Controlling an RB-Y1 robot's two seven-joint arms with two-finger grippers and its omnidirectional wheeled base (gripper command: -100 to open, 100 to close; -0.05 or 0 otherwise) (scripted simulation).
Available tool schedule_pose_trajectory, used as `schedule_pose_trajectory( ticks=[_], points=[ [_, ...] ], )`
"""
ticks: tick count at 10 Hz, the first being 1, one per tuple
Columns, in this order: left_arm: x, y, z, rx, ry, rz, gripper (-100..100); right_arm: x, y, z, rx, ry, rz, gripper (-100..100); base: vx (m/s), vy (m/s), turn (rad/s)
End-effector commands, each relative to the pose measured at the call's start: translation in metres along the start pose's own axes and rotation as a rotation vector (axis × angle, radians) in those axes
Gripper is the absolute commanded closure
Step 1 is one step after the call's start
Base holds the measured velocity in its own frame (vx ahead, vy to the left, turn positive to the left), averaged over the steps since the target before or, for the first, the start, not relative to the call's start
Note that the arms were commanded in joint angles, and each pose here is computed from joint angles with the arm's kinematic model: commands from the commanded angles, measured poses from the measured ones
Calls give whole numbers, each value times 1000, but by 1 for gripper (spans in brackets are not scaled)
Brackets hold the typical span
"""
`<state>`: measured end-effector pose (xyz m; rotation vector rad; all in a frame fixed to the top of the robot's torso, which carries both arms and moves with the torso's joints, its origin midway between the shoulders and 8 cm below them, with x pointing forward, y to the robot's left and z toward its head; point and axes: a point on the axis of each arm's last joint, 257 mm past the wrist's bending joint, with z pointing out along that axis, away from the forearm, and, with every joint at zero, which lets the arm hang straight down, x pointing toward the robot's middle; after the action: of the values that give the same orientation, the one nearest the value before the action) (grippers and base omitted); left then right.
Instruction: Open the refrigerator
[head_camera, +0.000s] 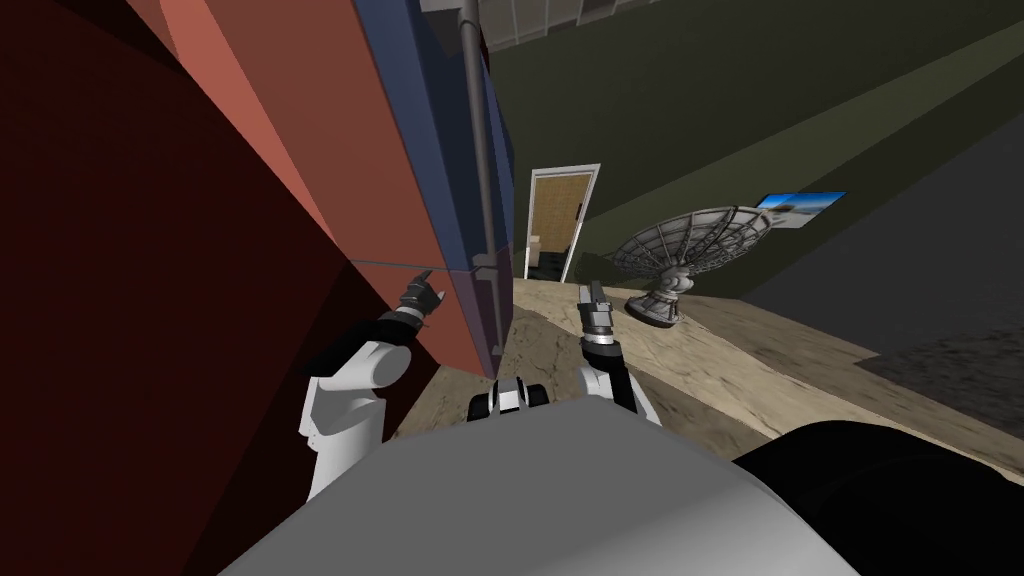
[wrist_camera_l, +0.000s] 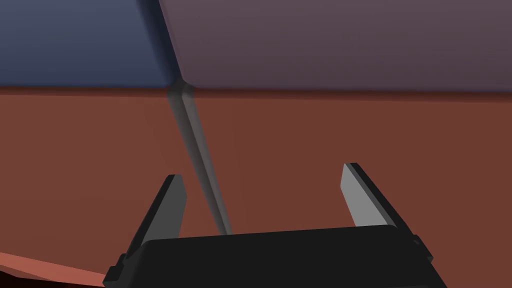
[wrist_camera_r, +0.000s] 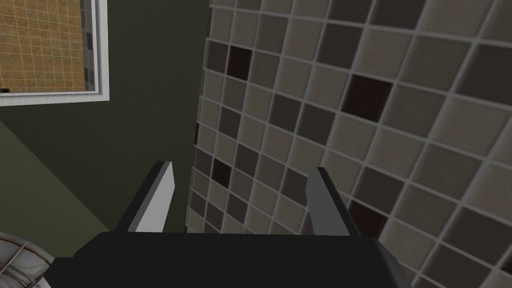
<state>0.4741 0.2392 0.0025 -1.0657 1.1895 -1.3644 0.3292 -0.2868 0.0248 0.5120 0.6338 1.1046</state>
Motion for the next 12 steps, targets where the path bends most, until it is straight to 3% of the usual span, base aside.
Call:
schedule_pose_trajectory(
  ticks=[1,7,12],
  points=[
    [13,1,4,-25,35,-23,-100,0,0,0,0,0,0,0,18,-71,58],
    [41,-16,3,-58,112,-57,-100,0,0,0,0,0,0,0,25,-101,122],
    [58,-40,-6,-32,153,-61,-100,0,0,0,0,0,0,0,1,-84,53]
  ],
)
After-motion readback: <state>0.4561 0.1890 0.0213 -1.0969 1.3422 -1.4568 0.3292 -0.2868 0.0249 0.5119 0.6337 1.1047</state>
